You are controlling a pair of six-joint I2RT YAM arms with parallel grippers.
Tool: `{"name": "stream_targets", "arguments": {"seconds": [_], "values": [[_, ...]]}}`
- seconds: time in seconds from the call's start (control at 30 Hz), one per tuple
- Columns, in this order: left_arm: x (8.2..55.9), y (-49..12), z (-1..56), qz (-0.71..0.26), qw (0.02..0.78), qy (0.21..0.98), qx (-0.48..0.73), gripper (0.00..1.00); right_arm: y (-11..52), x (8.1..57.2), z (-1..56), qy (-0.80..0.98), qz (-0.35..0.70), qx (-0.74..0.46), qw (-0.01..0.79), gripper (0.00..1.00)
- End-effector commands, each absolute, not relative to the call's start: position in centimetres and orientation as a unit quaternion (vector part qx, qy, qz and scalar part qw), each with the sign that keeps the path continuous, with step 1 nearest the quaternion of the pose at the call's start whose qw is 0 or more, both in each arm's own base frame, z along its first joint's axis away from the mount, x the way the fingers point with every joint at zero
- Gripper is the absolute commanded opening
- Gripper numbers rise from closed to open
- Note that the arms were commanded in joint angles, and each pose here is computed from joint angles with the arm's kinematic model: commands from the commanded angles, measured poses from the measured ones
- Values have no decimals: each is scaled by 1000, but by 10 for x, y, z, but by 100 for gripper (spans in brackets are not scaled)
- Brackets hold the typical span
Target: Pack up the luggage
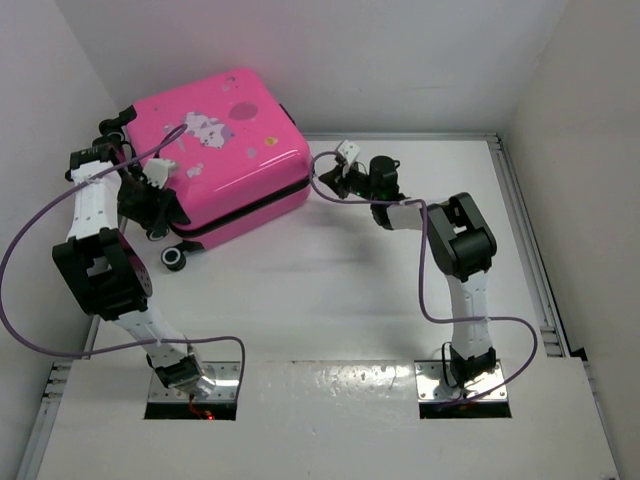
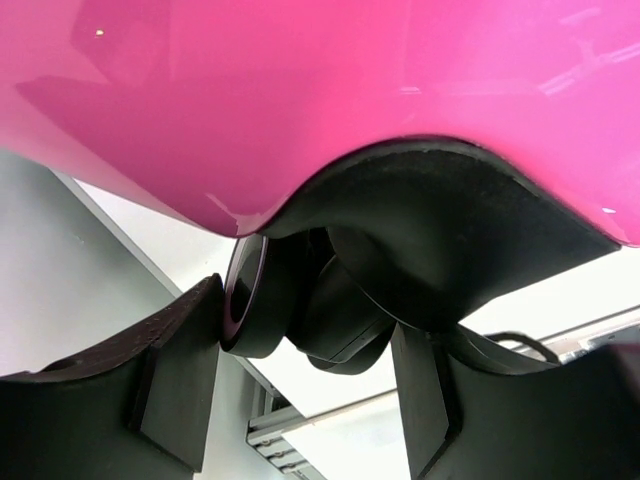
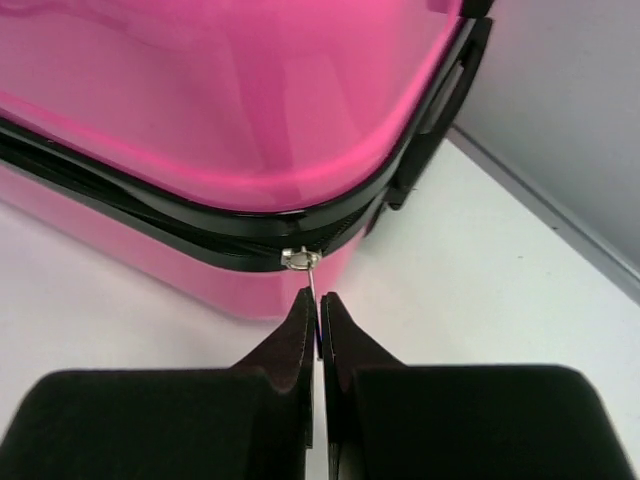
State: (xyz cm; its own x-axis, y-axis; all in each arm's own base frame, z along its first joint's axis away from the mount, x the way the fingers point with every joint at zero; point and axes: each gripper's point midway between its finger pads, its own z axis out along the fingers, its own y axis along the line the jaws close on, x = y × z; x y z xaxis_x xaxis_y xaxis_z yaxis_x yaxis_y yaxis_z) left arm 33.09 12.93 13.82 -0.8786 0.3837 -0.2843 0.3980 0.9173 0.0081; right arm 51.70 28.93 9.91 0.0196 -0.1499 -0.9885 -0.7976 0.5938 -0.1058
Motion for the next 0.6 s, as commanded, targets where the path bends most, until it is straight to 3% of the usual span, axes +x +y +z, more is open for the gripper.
{"name": "stream_targets", "arguments": {"seconds": [0.0,0.27,0.3,0.33,0.37,0.47,0.5,0.57], "values": [[433,262,129,237,284,929,26,0,195,570,94,690,106,-301,650,0],[435,273,124,260,267,928,22,0,190,646,96,681,57,-267,680,0],[433,275,125,266,263,927,19,0,195,668,119,662,56,-257,702,0],[435,277,122,267,261,928,25,0,196,674,102,671,59,-253,694,0],[437,278,121,266,260,928,25,0,200,691,144,640,57,-244,726,0],[438,280,112,266,251,930,24,0,214,701,104,649,95,-244,714,0],[440,281,116,269,255,929,23,0,216,710,128,625,98,-242,736,0],[442,282,106,264,250,931,20,0,236,710,118,613,138,-249,737,0]]}}
